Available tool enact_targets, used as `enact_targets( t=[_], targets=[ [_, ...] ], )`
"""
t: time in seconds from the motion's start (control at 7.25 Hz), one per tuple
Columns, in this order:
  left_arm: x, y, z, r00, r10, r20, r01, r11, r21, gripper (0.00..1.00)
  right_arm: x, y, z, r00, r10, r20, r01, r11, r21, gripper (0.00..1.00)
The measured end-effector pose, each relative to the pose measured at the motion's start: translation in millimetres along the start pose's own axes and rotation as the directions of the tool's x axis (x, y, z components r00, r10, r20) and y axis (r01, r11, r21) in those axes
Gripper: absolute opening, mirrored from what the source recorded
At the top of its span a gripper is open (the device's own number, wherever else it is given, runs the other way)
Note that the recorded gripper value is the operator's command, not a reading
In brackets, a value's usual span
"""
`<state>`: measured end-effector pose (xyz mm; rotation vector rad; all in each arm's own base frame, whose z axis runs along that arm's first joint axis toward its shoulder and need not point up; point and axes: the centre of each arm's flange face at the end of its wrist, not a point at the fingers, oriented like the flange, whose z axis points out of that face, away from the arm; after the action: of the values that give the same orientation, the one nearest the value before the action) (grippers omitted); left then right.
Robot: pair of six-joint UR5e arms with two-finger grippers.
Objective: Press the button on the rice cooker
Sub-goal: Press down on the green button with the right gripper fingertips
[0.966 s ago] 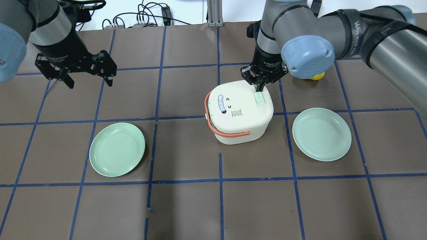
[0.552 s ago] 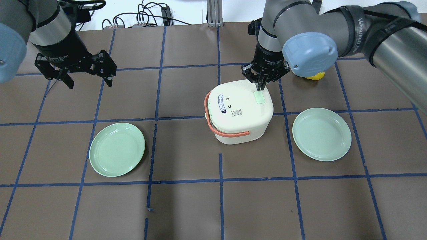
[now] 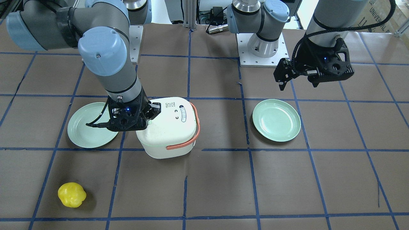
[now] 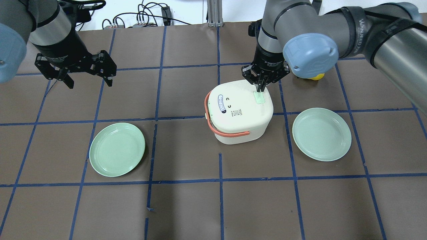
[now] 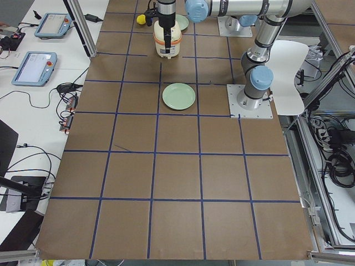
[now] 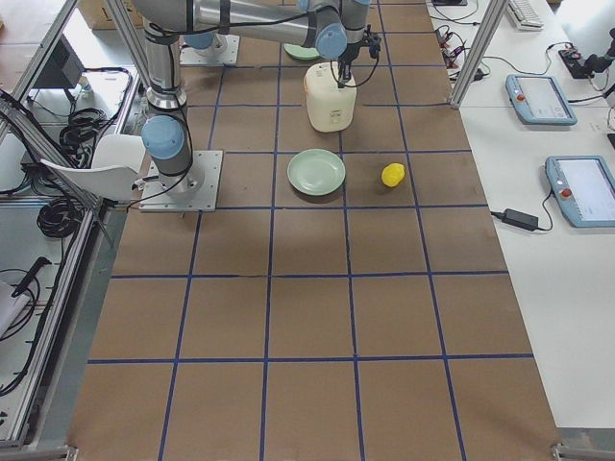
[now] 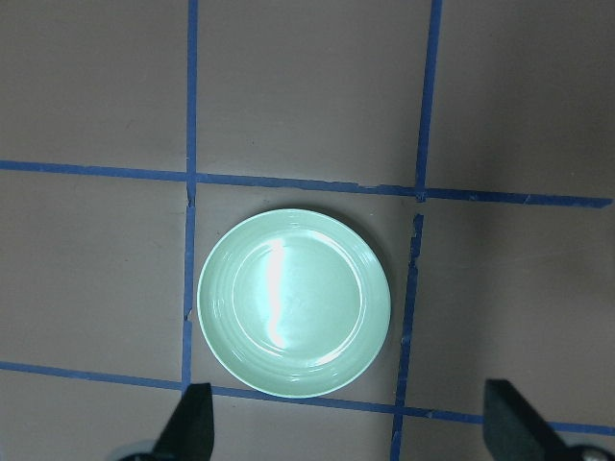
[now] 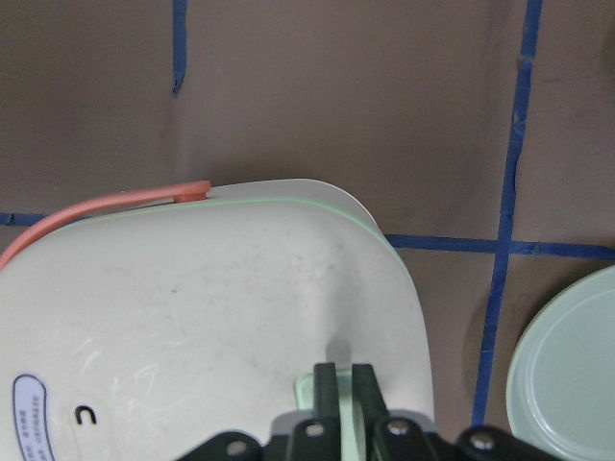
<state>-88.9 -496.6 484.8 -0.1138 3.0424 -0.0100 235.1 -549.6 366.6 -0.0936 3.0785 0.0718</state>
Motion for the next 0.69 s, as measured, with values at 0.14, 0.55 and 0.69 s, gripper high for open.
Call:
enact_targets(
  t=[0.14, 0.55, 0.69],
  targets=[
    [0.0, 0.0, 0.0, 1.000, 0.000, 0.000, 0.000, 1.000, 0.000, 1.00, 0.1, 0.2, 1.4, 1.000, 0.001, 0.000, -0.001, 1.000, -0.003, 0.19],
    [0.1, 0.0, 0.0, 1.000, 0.000, -0.001, 0.000, 1.000, 0.000, 1.00, 0.4, 0.4, 4.3, 1.000, 0.002, -0.001, -0.002, 1.000, -0.008, 0.16],
    [0.0, 0.0, 0.0, 1.000, 0.000, 0.000, 0.000, 1.000, 0.000, 1.00, 0.5, 0.7, 4.8, 1.000, 0.006, -0.002, -0.006, 1.000, -0.010, 0.16]
  ],
)
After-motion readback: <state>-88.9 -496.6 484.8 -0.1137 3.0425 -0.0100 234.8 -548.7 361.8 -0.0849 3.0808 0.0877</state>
